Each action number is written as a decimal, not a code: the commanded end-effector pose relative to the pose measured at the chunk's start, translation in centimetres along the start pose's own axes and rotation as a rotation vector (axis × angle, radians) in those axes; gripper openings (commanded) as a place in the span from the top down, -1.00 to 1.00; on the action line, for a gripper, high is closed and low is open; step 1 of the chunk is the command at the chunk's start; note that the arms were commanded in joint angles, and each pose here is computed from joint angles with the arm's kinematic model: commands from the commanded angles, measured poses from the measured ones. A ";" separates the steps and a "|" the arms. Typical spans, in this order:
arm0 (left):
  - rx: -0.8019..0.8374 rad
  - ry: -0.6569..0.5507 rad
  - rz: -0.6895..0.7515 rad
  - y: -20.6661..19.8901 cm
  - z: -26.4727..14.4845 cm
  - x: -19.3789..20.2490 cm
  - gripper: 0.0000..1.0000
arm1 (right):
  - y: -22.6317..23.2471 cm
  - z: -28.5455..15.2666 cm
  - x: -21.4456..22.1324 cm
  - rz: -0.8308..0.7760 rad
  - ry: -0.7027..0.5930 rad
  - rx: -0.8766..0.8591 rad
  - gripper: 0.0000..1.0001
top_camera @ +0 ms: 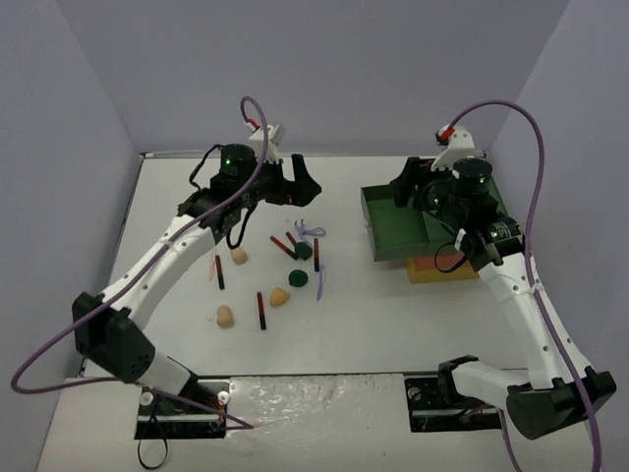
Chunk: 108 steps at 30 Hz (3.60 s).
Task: Organize the makeup
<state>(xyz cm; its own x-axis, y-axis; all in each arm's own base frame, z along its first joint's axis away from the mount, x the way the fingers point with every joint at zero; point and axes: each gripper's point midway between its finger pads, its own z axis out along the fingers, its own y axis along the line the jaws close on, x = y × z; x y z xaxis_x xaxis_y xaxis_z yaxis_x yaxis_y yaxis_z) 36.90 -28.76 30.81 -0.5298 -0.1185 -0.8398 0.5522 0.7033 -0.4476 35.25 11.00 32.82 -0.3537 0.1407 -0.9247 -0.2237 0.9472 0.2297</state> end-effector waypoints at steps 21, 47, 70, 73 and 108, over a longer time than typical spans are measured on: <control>-1.055 -0.274 0.075 16.8 -27.5 3.6 -0.94 | 29.2 3.4 29.9 -0.279 0.403 -0.289 0.17; -1.089 -0.286 0.045 17.5 -28.2 3.9 -0.94 | 28.2 5.6 38.0 -0.325 0.512 -0.155 0.79; -0.990 -0.164 0.046 17.8 -24.9 5.0 -0.94 | 8.2 1.0 3.5 -0.201 0.026 0.125 1.00; -0.969 -0.138 0.040 17.9 -24.3 5.3 -0.94 | 3.8 0.7 2.8 -0.186 0.038 0.195 1.00; -0.953 -0.089 0.016 18.5 -23.4 5.9 -0.94 | 15.1 8.4 12.8 -0.089 0.222 0.019 0.02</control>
<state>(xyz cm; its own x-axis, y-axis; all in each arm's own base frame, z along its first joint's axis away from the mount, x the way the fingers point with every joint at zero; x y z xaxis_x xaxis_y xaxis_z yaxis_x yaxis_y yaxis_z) 28.08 -0.34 21.72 -0.5326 -0.1135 -0.8387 -0.2041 0.9789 -0.0029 34.00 26.78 23.87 -0.5225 -0.1132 -0.8451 -0.3180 0.9455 0.0699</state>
